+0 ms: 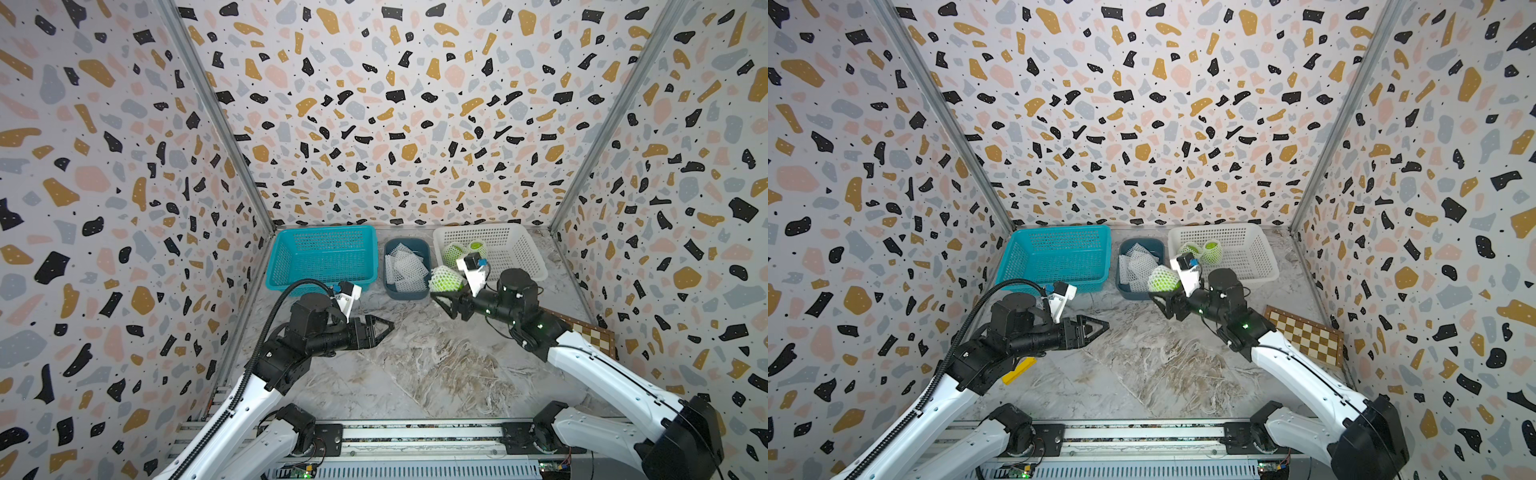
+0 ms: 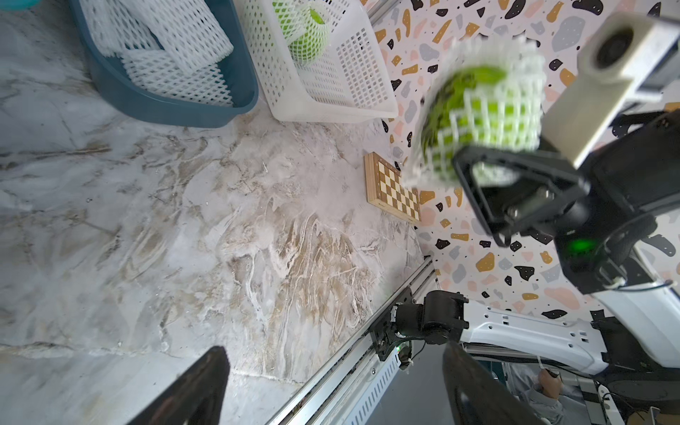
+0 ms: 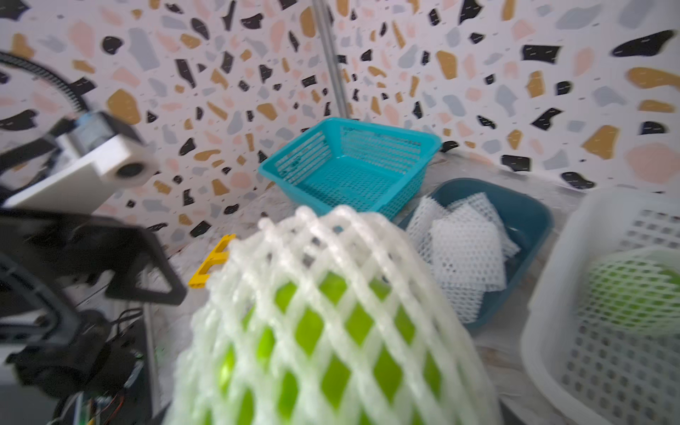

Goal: Sleeve custard apples in foam nets
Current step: Adjust the foam net on the custard apple, then place the custard apple in the basket.

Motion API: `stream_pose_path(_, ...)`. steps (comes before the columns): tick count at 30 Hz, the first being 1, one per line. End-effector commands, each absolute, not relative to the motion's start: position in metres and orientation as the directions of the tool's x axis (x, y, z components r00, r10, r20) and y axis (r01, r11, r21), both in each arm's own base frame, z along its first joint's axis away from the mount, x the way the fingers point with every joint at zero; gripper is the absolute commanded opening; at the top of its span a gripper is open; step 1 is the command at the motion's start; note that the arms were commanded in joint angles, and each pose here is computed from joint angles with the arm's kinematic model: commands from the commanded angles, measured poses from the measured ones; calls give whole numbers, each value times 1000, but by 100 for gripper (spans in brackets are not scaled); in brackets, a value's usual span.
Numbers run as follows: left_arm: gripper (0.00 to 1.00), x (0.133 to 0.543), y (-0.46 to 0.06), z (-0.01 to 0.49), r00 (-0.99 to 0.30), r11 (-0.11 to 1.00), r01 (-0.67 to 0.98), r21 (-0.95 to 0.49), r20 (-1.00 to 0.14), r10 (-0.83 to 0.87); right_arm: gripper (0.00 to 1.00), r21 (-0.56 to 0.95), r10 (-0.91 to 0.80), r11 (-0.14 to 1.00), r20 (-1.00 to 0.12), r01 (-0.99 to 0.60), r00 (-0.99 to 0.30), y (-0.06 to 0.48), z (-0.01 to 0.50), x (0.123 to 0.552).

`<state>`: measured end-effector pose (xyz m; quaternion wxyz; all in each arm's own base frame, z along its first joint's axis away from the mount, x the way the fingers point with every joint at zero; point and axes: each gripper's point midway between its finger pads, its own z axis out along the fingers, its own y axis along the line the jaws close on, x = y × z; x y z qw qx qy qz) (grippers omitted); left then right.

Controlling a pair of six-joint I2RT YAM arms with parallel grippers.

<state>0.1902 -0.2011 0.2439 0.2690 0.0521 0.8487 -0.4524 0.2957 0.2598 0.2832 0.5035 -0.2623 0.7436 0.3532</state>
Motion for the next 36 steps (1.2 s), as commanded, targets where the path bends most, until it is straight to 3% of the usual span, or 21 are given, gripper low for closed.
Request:
stream_pose_path(1,89,194,-202,239,-850,583,324,-745,-500,-167,73,304,1,716,-900,-628,-435,239,275,340)
stream_pose_path(7,89,192,-201,231,-858,575,305,-759,-481,-180,73,276,-3,844,-855,-459,-519,202,238,420)
stream_pose_path(13,89,192,-200,222,-867,575,276,-770,-458,-196,73,276,-21,879,-791,-388,-611,181,199,468)
stream_pose_path(36,89,194,-201,205,-890,594,232,-770,-414,-189,72,253,-177,894,-559,-370,-810,182,86,489)
